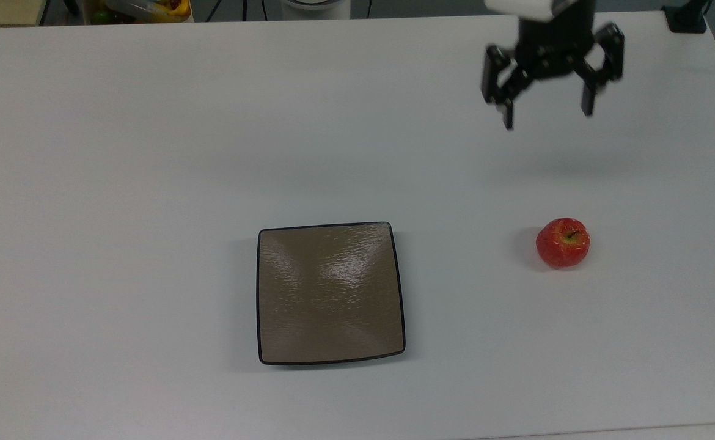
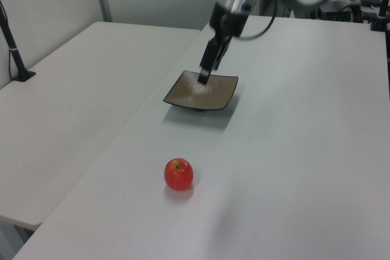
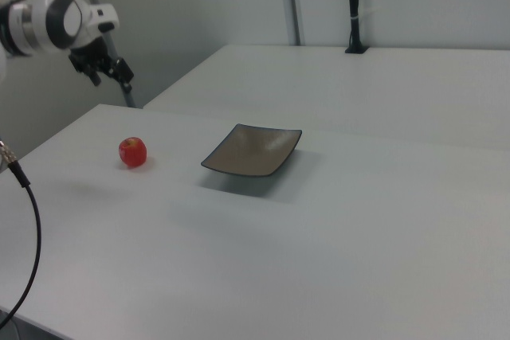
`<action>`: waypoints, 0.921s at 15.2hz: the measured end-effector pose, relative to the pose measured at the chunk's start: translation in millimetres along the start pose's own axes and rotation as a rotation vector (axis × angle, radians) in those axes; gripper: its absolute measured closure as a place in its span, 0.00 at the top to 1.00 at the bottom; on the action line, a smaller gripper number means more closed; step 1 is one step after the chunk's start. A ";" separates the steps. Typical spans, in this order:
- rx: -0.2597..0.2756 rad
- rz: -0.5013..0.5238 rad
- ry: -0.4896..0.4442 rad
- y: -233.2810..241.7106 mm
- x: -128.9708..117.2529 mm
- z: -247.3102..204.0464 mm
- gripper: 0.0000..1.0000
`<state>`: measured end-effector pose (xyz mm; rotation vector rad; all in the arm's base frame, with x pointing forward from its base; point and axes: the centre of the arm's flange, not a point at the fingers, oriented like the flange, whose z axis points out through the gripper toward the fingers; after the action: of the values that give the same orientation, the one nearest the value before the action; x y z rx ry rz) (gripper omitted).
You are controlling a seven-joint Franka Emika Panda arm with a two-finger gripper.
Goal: Apples placed on a ceramic plate
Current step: 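Move the open gripper over the red apple, then lower the open gripper around the red apple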
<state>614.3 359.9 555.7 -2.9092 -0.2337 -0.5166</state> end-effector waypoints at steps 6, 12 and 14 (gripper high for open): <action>-0.033 -0.057 0.092 -47.2 -10.8 100.0 1.00; -0.010 -0.138 0.181 -64.2 -25.6 178.3 1.00; -0.016 -0.166 0.194 -65.3 -32.1 201.4 1.00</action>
<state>638.0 459.8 367.8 -2.8442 -0.4476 -0.8245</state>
